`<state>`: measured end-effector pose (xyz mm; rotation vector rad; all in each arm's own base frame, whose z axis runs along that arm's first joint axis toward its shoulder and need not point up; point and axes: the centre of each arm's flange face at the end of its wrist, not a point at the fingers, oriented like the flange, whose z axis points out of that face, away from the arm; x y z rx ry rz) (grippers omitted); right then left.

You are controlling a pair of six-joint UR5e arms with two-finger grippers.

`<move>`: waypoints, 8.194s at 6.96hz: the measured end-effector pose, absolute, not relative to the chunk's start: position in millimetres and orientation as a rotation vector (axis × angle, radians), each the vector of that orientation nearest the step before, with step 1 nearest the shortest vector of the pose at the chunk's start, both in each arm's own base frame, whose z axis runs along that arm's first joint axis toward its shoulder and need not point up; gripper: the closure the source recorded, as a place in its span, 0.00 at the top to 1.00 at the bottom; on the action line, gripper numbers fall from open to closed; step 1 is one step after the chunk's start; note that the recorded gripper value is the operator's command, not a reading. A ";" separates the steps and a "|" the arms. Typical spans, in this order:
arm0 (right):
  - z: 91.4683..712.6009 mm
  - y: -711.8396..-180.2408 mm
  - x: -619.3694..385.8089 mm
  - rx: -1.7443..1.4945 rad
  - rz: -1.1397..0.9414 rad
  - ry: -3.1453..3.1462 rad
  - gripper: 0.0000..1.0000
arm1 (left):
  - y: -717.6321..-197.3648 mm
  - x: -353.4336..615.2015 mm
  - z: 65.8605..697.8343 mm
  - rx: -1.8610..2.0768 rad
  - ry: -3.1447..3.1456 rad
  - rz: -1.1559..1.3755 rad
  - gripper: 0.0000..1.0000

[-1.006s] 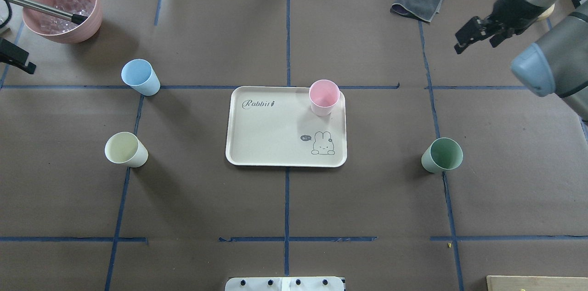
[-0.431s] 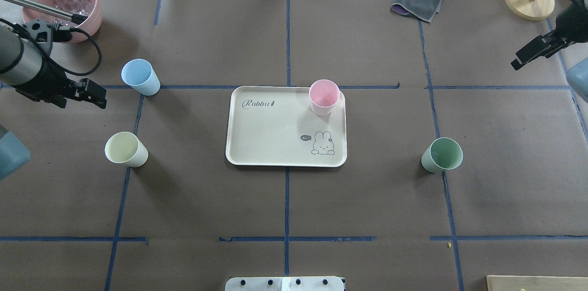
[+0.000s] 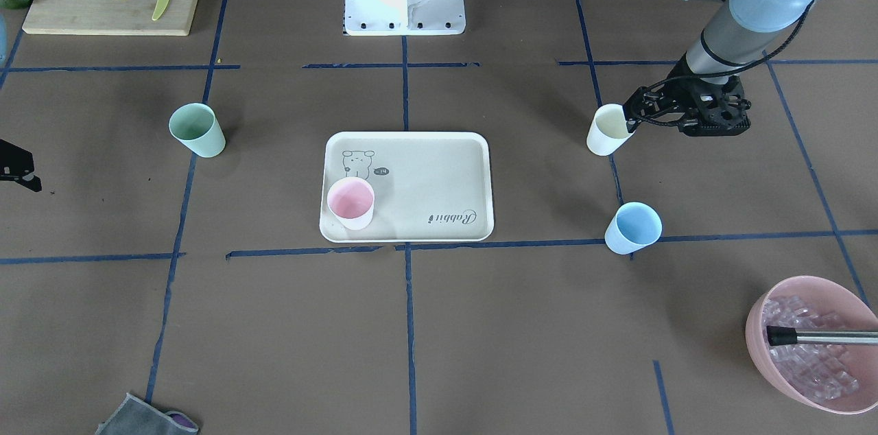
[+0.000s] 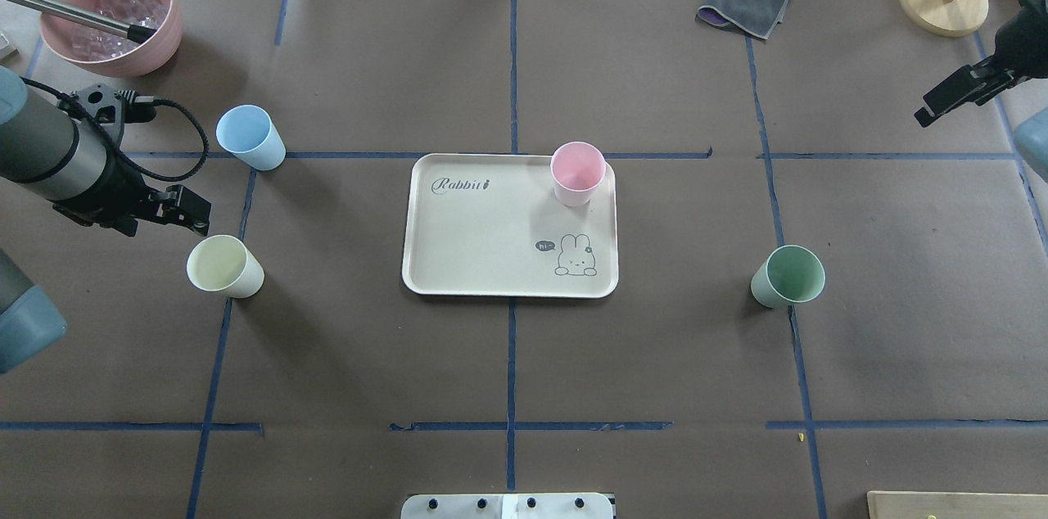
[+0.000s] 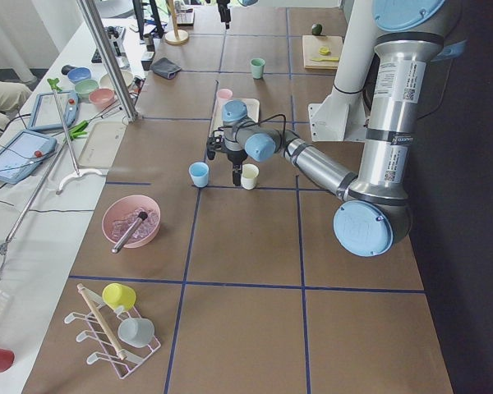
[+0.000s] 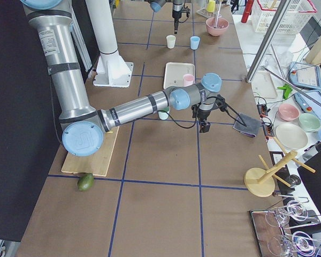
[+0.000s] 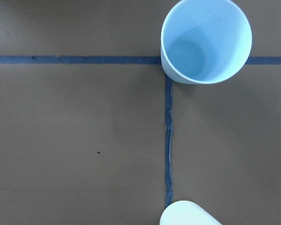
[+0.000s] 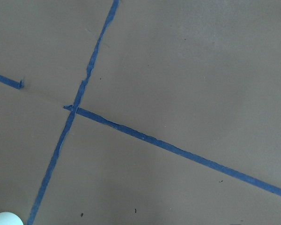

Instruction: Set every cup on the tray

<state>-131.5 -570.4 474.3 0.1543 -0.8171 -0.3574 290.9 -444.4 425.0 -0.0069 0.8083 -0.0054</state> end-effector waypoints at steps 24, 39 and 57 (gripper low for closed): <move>441.4 -552.4 -156.5 0.121 -0.240 -0.833 0.99 | -430.8 436.5 232.9 -0.147 0.886 -0.257 1.00; 425.7 -391.9 -330.1 0.089 -0.110 -0.865 0.00 | -432.1 341.6 274.8 -0.102 0.827 -0.081 1.00; 322.8 -525.5 -328.4 0.044 0.027 -0.847 1.00 | -458.1 326.6 292.0 -0.068 0.800 -0.073 1.00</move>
